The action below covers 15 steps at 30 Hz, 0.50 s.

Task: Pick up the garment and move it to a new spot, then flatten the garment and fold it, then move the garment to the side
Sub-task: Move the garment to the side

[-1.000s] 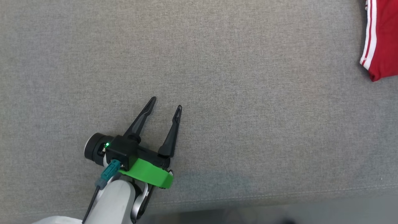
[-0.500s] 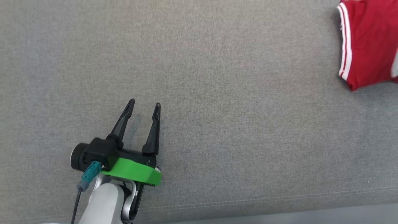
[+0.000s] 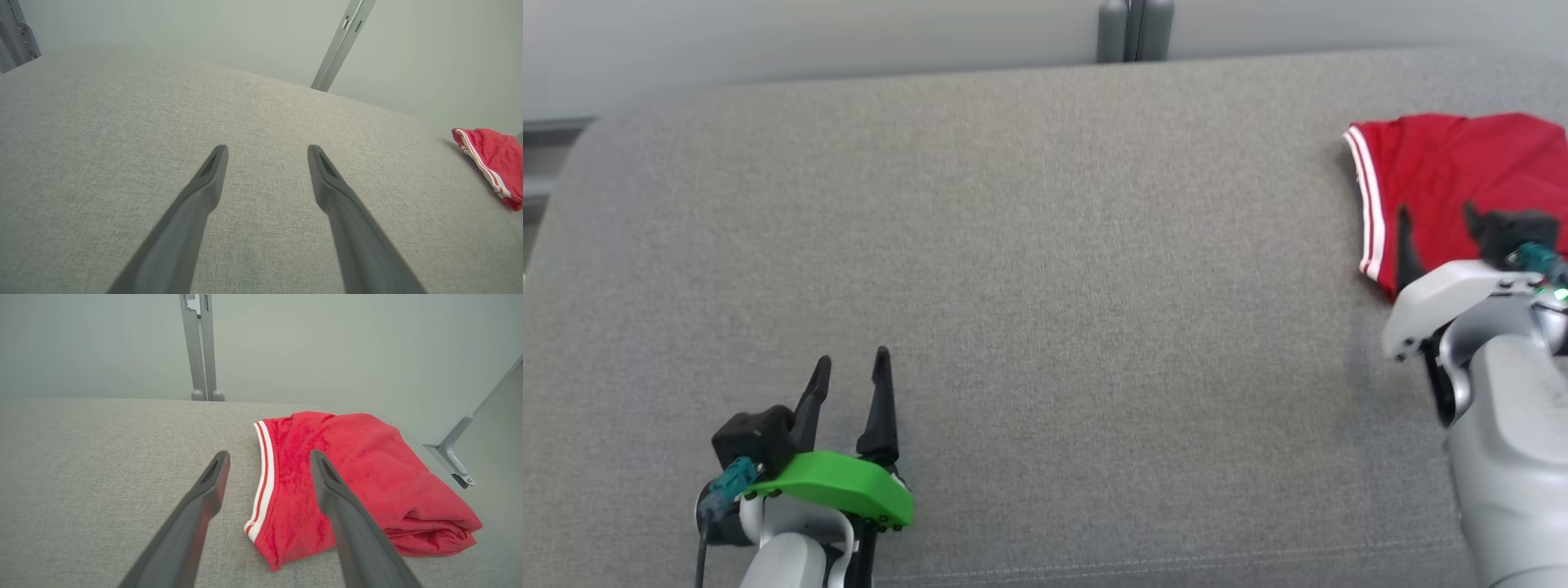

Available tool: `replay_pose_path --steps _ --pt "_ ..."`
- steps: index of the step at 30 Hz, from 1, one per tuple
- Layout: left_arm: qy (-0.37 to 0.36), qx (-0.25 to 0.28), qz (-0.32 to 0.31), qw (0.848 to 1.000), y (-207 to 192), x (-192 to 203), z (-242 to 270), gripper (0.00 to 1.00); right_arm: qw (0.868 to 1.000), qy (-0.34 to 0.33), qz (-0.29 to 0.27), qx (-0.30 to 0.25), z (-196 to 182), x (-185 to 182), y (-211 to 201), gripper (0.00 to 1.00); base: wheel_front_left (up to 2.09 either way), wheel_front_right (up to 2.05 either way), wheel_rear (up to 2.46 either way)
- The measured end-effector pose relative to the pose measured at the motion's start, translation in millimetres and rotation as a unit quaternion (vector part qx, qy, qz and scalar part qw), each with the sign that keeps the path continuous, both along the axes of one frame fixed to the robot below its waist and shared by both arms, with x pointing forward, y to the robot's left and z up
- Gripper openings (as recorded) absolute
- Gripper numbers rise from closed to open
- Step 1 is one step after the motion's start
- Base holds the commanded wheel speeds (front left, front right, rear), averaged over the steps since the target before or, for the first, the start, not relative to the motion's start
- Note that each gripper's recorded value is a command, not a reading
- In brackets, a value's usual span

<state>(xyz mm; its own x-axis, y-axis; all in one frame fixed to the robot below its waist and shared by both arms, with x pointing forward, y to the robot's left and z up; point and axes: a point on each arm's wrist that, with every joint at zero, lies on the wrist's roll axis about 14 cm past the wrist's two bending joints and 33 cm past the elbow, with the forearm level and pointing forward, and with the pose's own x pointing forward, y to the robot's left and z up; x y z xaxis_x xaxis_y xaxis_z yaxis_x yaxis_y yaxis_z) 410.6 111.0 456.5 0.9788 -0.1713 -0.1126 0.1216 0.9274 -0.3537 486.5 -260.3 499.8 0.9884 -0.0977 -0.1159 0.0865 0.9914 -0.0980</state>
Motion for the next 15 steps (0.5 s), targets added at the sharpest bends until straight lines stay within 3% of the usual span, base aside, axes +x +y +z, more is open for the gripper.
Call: replay_pose_path --steps 6,15 --pt "-0.013 0.02 0.053 0.998 30 -16 16 1.0 0.997 -0.041 0.036 0.045 22 -25 41 1.0 0.0 0.0 0.0" --pt "-0.054 0.004 0.11 0.992 69 -38 42 1.0 0.989 -0.085 0.078 0.096 48 -56 82 1.0 0.0 0.0 0.0"
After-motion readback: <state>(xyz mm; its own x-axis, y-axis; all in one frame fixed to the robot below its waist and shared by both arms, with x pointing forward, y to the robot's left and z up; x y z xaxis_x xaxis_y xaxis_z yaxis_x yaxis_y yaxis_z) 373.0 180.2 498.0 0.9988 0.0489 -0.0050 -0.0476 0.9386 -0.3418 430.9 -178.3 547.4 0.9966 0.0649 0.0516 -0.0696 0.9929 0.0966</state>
